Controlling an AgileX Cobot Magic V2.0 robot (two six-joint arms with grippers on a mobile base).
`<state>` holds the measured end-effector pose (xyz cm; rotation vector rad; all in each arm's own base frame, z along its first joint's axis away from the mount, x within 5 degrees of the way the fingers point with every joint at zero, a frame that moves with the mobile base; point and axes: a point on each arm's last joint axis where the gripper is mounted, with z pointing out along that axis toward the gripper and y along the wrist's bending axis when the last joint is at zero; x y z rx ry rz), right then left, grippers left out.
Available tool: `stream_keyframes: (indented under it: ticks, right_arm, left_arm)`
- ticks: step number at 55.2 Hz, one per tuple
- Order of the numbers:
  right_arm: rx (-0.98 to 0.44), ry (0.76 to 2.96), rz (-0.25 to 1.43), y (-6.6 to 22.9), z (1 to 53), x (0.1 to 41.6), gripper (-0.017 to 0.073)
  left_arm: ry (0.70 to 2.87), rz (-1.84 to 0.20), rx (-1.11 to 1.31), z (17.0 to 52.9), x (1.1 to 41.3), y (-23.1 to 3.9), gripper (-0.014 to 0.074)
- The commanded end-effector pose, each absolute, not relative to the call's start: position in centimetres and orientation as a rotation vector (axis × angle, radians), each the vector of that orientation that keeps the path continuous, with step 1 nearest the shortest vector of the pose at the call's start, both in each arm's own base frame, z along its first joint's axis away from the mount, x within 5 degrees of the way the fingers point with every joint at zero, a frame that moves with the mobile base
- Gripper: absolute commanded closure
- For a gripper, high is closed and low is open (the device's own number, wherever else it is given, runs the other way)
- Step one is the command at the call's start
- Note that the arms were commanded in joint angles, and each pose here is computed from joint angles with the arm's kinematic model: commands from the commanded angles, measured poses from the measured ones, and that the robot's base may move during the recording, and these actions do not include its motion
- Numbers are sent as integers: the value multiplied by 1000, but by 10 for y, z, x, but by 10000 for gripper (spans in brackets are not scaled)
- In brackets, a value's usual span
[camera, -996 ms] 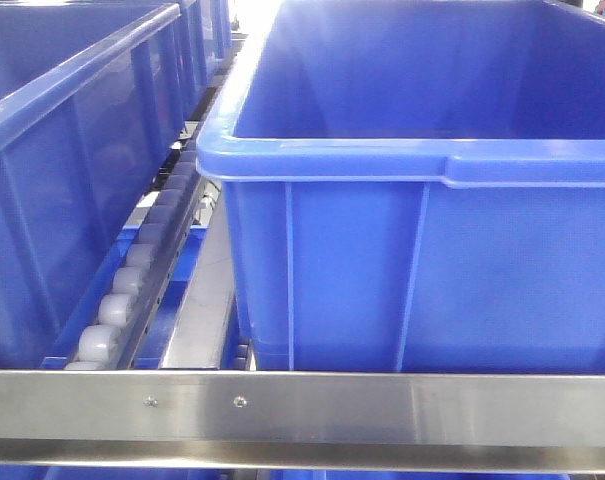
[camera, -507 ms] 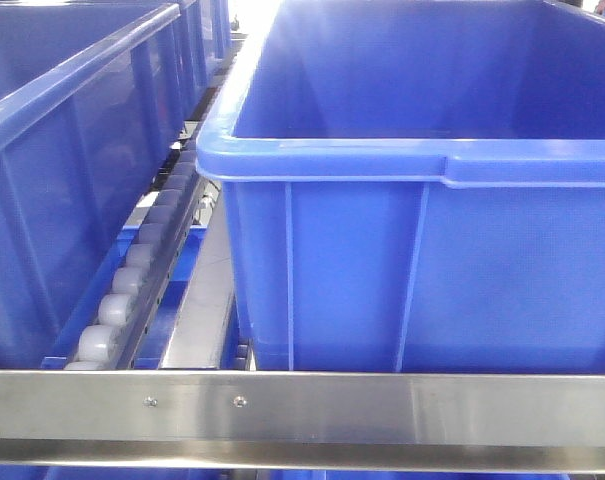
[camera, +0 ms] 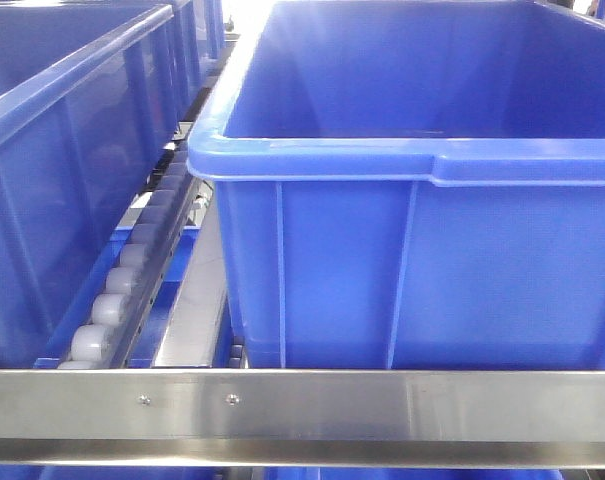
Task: Pick and sort blue part to right shelf
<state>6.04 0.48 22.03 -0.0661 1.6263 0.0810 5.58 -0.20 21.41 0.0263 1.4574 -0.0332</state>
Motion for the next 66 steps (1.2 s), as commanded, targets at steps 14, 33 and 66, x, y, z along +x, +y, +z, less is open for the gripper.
stream_keyframes:
  ticks: [14,33,66]
  right_arm:
    - [-19,1453,77,3,210,54,528]
    - [29,1450,130,3,210,54,528]
    - [32,1462,130,3,209,54,528]
  left_arm:
    - [1389,-34,13,212,55,-1,470]
    - [1389,-34,13,212,55,-1,470]
    - [1389,-34,13,212,55,-1,470]
